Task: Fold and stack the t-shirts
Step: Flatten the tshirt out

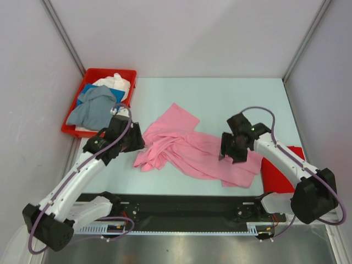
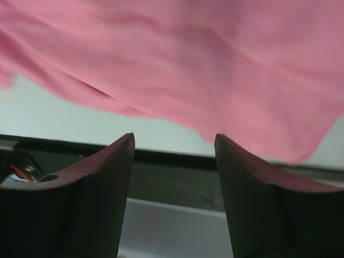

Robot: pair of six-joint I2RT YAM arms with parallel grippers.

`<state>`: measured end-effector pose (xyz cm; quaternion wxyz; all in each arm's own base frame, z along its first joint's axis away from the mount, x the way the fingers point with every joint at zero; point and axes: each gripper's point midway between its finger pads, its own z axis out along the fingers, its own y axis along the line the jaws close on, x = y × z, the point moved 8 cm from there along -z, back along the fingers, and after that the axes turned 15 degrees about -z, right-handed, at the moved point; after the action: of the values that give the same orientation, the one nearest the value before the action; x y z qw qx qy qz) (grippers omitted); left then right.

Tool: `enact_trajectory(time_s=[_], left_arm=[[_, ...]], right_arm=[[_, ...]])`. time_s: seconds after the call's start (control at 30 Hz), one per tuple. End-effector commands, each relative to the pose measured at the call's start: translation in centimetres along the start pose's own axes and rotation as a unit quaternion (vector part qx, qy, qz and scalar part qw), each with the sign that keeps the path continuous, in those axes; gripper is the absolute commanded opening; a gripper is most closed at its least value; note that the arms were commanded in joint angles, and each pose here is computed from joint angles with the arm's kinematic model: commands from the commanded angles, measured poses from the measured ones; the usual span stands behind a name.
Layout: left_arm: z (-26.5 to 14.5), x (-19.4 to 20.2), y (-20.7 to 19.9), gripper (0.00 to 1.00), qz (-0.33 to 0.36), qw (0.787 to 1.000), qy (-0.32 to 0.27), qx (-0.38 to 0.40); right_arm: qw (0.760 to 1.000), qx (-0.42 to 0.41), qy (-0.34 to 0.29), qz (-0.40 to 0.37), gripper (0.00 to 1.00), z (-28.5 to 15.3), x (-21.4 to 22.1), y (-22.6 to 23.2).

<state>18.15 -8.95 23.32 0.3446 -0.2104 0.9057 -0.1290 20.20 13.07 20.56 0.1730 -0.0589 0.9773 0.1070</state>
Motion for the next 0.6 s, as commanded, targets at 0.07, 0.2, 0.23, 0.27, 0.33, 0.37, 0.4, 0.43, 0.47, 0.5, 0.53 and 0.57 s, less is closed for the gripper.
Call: enact_trajectory(time_s=[0.07,0.2,0.23,0.27,0.33,0.37,0.4,0.43,0.47,0.5,0.53,0.57], left_arm=[[3.6,0.9,-6.0,0.59,0.055,0.986,0.108,0.112],[8.1,2.2,-8.3,0.51,0.066,0.976,0.193,0.078],[9.2,2.5,-8.4,0.45,0.07,0.974,0.208,0.061],[10.2,2.6,-8.2,0.38,0.077,0.973,0.214,0.036],[12.7,2.7,-8.8,0.37,0.087,0.969,0.232,0.009],[13.3,2.6,-8.9,0.38,0.097,0.969,0.228,-0.001],[13.9,2.0,-9.6,0.37,0.099,0.97,0.221,0.0],[15.1,2.2,-9.5,0.38,0.103,0.969,0.225,-0.016],[15.8,2.1,-9.5,0.38,0.107,0.968,0.226,-0.024],[16.3,1.0,-10.0,0.38,0.101,0.971,0.218,-0.022],[17.4,1.1,-9.7,0.38,0.101,0.969,0.225,-0.033],[17.9,0.7,-9.7,0.39,0.098,0.969,0.225,-0.033]], right_arm=[[0.995,0.061,0.022,0.08,0.66,3.5,3.0,-1.7],[0.99,0.085,0.035,0.109,0.66,5.4,3.3,-1.6],[0.989,0.096,0.033,0.109,0.66,5.8,3.3,-1.8],[0.988,0.101,0.038,0.109,0.65,6.8,3.3,-1.9],[0.988,0.102,0.036,0.109,0.65,8.0,2.9,-1.7],[0.988,0.103,0.038,0.107,0.65,8.4,2.6,-1.6],[0.987,0.114,0.053,0.105,0.65,9.5,2.7,-1.7],[0.987,0.116,0.049,0.1,0.65,10.0,2.2,-1.6],[0.987,0.12,0.05,0.097,0.65,10.5,1.9,-1.6],[0.985,0.132,0.057,0.093,0.65,11.6,1.5,-1.7],[0.986,0.131,0.051,0.087,0.65,12.1,0.9,-1.6],[0.986,0.135,0.052,0.085,0.65,12.7,0.5,-1.6]])
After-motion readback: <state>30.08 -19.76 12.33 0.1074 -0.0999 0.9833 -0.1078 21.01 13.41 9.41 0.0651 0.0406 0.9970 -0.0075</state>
